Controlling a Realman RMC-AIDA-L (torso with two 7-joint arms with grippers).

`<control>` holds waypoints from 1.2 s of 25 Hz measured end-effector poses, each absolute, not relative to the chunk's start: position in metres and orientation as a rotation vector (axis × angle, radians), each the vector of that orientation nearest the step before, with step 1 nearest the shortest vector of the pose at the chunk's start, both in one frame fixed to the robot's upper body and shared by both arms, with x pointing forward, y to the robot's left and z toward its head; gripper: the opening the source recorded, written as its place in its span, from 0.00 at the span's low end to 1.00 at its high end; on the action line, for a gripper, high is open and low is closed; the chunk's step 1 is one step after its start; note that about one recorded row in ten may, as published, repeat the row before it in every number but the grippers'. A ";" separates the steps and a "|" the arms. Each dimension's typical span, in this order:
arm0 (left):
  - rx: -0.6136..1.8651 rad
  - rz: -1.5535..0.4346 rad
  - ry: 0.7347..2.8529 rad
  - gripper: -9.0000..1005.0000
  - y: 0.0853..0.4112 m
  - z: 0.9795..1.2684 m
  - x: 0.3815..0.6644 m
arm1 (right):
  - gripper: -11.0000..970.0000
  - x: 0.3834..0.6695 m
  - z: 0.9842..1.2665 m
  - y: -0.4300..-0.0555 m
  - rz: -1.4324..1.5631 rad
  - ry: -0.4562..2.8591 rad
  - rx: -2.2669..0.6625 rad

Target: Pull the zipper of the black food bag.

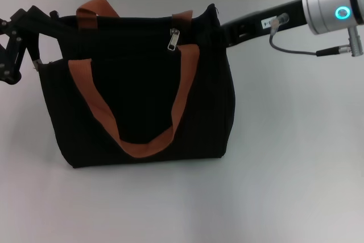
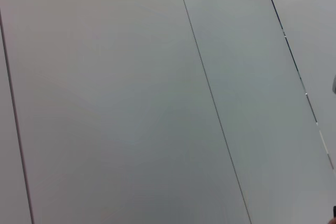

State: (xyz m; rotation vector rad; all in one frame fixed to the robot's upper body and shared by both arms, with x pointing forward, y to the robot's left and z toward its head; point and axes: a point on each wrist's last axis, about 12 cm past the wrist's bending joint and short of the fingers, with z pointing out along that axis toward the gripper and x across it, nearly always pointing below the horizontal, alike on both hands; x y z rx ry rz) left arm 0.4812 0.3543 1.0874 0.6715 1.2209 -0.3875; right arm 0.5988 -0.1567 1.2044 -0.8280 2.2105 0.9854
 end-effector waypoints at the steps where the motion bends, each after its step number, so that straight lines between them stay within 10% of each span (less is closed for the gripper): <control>1: 0.671 -0.387 1.221 0.06 0.354 1.087 0.481 | 0.10 0.599 1.204 -0.157 0.985 2.210 -0.828; 10: 0.647 -0.400 1.217 0.09 0.354 1.088 0.482 | 0.17 0.588 1.208 -0.178 1.203 1.942 -0.835; 30: 0.725 -0.560 1.452 0.27 0.387 1.108 0.480 | 0.79 0.567 1.167 -0.219 1.359 1.568 -0.916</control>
